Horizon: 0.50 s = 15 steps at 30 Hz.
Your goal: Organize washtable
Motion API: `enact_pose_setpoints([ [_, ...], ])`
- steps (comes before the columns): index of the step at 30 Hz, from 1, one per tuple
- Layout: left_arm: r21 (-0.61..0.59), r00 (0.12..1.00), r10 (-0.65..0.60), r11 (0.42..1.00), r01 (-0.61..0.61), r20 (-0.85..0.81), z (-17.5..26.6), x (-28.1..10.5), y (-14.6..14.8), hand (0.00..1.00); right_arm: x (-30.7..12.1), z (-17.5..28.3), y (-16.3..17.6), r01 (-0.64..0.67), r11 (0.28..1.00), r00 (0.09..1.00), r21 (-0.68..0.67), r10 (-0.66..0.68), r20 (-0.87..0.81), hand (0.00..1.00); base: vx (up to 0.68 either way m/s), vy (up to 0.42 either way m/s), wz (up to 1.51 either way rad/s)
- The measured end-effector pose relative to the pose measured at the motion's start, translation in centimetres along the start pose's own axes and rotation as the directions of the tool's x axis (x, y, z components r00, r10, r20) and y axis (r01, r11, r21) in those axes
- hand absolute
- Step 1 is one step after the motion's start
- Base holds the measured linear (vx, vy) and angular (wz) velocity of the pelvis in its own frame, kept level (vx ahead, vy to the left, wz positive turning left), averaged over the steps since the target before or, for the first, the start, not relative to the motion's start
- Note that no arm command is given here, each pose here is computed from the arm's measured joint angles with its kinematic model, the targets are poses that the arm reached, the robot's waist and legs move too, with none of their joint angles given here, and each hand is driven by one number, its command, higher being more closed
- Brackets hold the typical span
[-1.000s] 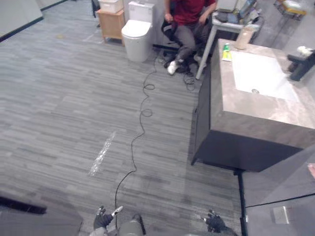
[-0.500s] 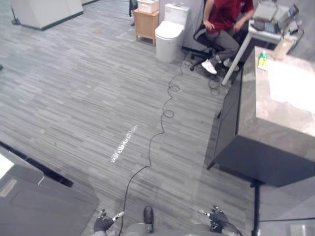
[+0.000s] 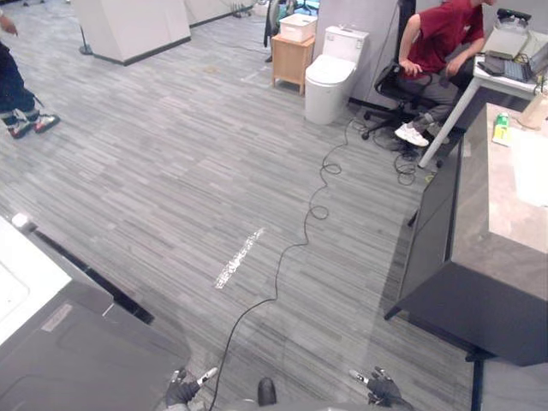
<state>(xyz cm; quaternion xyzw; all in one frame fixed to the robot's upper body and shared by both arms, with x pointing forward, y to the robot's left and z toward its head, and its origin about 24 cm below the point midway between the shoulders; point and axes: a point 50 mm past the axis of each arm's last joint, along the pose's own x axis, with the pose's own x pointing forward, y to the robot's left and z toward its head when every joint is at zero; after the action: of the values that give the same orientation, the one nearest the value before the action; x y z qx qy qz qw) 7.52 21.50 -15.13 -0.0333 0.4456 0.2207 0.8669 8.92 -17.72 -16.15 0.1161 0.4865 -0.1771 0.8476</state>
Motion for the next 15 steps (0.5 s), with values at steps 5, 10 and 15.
enact_pose_setpoints([
  [5, 0.016, 0.999, -0.032, 0.999, 0.032, 0.006, 0.3, 0.1, -1.0, 0.00, 0.1, 0.1, 0.2, -0.013, 0.999, 1.000, -0.050, 0.013, 0.001, 0.00, -0.03, 0.023, 0.09],
  [10, -0.027, 0.996, -0.009, 1.000, 0.011, 0.086, 2.5, 0.5, -1.4, 0.00, 0.2, 1.0, -0.6, 0.004, 0.997, 1.000, -0.080, -0.002, 0.031, 0.00, -0.10, 0.047, 0.08],
  [15, -0.049, 0.995, 0.034, 0.998, -0.029, 0.091, 2.7, 0.6, -0.6, 0.00, 0.2, 1.2, -0.1, -0.011, 0.995, 0.999, -0.097, 0.014, 0.037, 0.00, 0.03, 0.252, -0.48],
])
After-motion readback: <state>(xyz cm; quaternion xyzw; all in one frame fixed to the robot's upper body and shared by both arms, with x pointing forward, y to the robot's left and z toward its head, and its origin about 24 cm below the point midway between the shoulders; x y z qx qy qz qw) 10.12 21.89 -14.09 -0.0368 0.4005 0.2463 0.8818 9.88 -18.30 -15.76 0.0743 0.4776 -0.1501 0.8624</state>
